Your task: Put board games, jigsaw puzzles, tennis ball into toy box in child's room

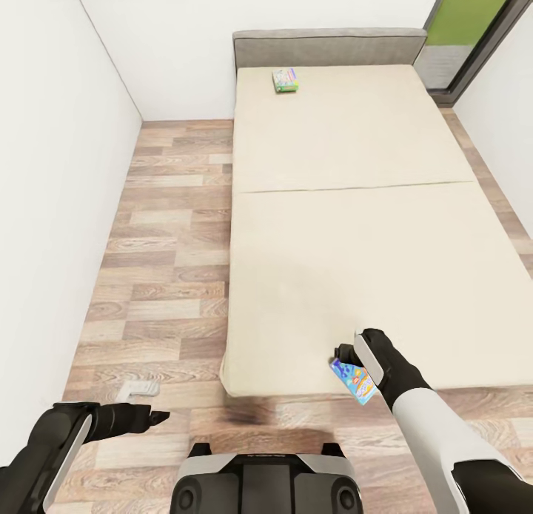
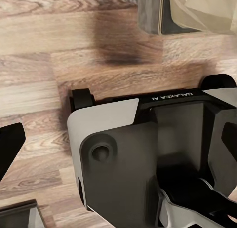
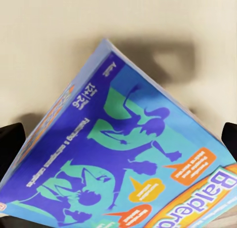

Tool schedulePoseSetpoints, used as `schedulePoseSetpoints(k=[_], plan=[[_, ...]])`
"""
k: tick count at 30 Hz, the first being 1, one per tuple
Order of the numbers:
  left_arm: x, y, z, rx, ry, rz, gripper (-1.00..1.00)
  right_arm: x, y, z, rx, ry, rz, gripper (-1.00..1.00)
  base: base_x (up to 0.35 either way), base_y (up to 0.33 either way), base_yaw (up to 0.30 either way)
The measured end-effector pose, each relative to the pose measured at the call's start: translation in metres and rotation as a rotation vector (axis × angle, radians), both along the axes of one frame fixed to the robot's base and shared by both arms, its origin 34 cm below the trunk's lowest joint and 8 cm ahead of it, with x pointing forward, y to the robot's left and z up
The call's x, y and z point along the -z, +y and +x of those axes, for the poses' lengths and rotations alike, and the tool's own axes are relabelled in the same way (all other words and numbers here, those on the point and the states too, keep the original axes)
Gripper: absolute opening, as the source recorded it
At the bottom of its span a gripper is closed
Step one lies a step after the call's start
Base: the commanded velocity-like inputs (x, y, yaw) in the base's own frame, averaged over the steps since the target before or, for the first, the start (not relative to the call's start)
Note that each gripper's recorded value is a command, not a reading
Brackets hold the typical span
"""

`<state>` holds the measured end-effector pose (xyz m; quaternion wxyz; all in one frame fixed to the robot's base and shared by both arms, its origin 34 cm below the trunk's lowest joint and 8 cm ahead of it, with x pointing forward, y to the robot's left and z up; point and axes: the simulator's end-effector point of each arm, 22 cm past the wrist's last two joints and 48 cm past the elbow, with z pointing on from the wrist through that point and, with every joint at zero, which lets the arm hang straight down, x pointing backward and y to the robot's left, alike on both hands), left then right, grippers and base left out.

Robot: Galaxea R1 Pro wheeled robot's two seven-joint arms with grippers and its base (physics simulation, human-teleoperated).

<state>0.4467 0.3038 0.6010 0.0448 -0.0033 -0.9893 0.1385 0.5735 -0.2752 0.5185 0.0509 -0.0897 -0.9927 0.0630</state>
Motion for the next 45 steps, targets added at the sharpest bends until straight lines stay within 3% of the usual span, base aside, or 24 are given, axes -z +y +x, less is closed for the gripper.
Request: schedulePoseSetpoints(k=[45], plan=[[0.0000, 0.0002, 0.0000, 0.000, 0.000, 0.000, 1.00, -0.0002, -0.0055, 0.0001, 0.001, -0.001, -0.007, 1.00, -0.030, 0.000, 0.000]])
